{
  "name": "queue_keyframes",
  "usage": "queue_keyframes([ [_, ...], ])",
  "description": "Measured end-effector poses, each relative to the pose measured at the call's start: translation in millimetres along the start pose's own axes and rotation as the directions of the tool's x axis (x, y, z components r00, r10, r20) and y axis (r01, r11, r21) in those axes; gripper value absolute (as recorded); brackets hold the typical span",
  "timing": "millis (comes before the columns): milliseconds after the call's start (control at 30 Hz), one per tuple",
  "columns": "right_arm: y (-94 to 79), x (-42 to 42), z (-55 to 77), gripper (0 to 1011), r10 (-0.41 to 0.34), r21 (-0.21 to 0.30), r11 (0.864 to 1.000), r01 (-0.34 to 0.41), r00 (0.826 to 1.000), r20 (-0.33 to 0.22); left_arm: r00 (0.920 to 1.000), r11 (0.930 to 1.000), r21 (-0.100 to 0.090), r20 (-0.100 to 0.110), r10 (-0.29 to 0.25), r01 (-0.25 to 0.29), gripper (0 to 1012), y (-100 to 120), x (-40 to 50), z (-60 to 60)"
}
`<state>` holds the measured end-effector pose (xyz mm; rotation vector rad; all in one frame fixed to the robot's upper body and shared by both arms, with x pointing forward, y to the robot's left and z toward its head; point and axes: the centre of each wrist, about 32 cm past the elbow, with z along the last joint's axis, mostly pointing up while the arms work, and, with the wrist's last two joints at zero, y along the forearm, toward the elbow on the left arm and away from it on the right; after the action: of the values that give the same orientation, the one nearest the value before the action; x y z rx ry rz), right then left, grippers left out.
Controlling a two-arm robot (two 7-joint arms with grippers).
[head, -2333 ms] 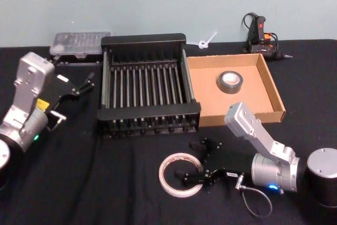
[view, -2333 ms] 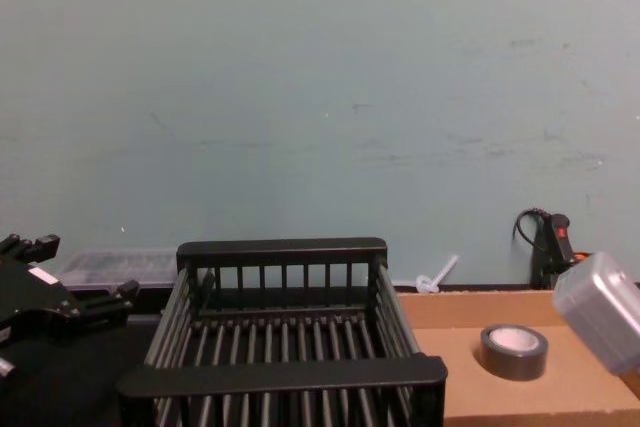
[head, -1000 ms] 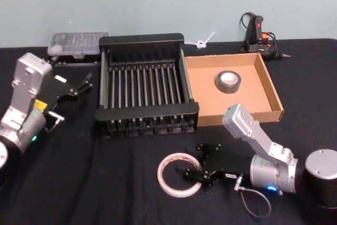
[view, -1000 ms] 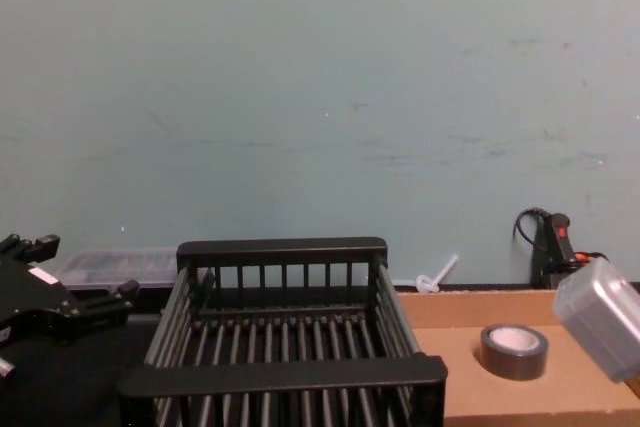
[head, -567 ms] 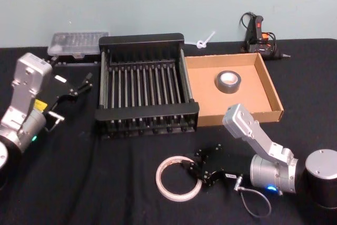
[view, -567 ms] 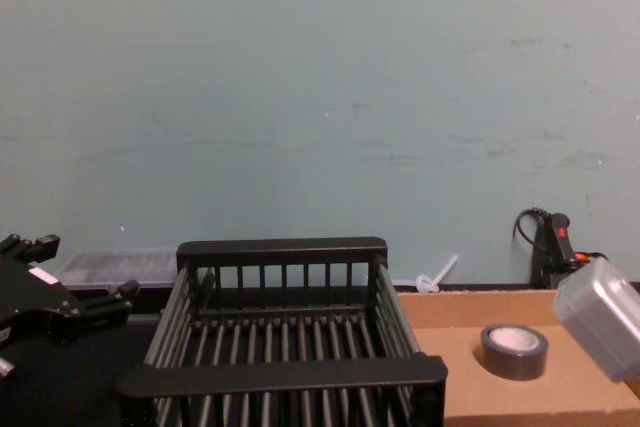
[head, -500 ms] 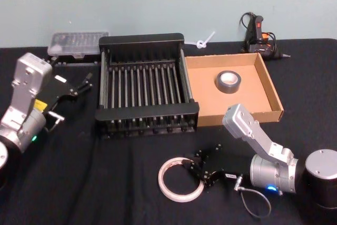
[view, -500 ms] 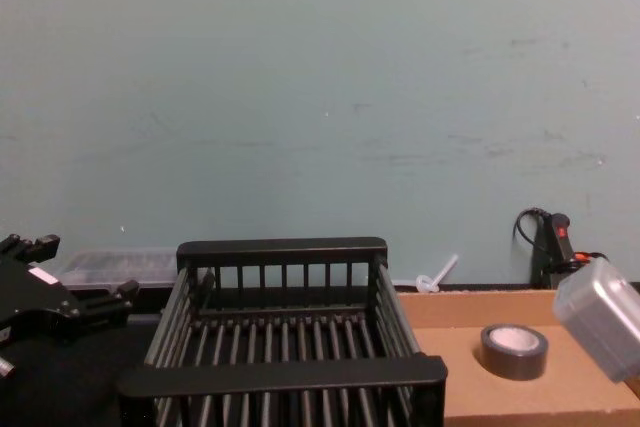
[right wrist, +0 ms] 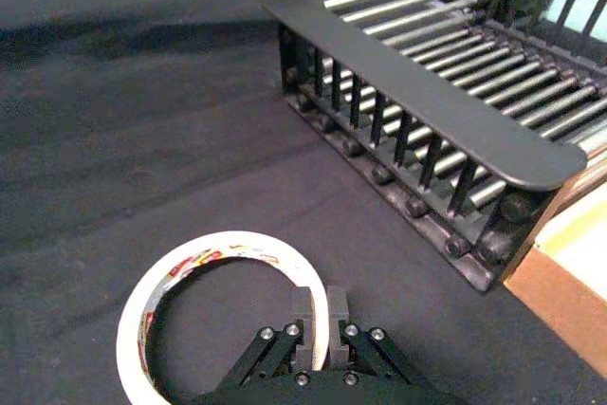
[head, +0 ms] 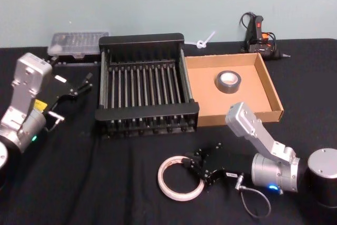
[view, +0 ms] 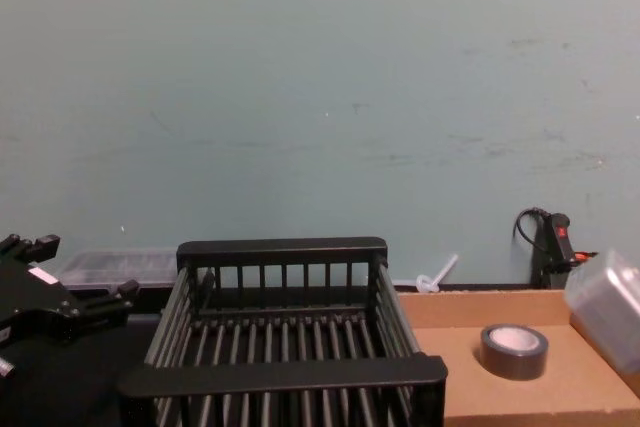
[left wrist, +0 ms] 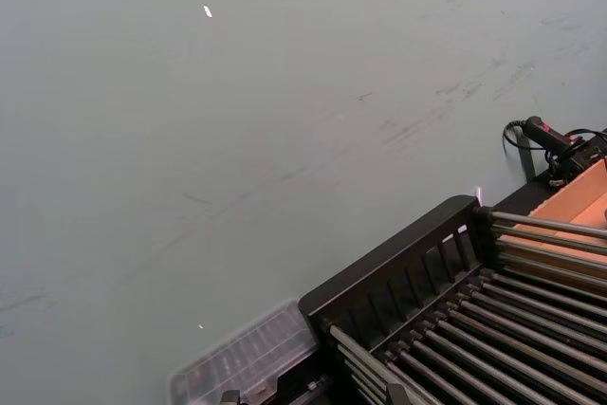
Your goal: Pick up the white tape and place it into the black box , Pick up the silver tape and place it into the brown box.
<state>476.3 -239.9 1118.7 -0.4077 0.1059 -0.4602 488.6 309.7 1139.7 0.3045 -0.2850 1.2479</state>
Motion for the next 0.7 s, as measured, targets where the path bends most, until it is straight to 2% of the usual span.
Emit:
queue_keyframes([
  [267, -7.3, 2.5, 8.9, 99, 0.015, 0.040, 0.999, -0.016, 1.000, 0.023, 1.0000, 1.0000, 0.000, 0.000, 0.000, 0.000, 1001, 0.0, 0.0, 0.0],
  [700, -24.8, 14.3, 41.1, 99, 0.004, 0.122, 0.992, -0.016, 0.995, 0.100, 1.0000, 1.0000, 0.000, 0.000, 0.000, 0.000, 1002, 0.0, 0.0, 0.0],
])
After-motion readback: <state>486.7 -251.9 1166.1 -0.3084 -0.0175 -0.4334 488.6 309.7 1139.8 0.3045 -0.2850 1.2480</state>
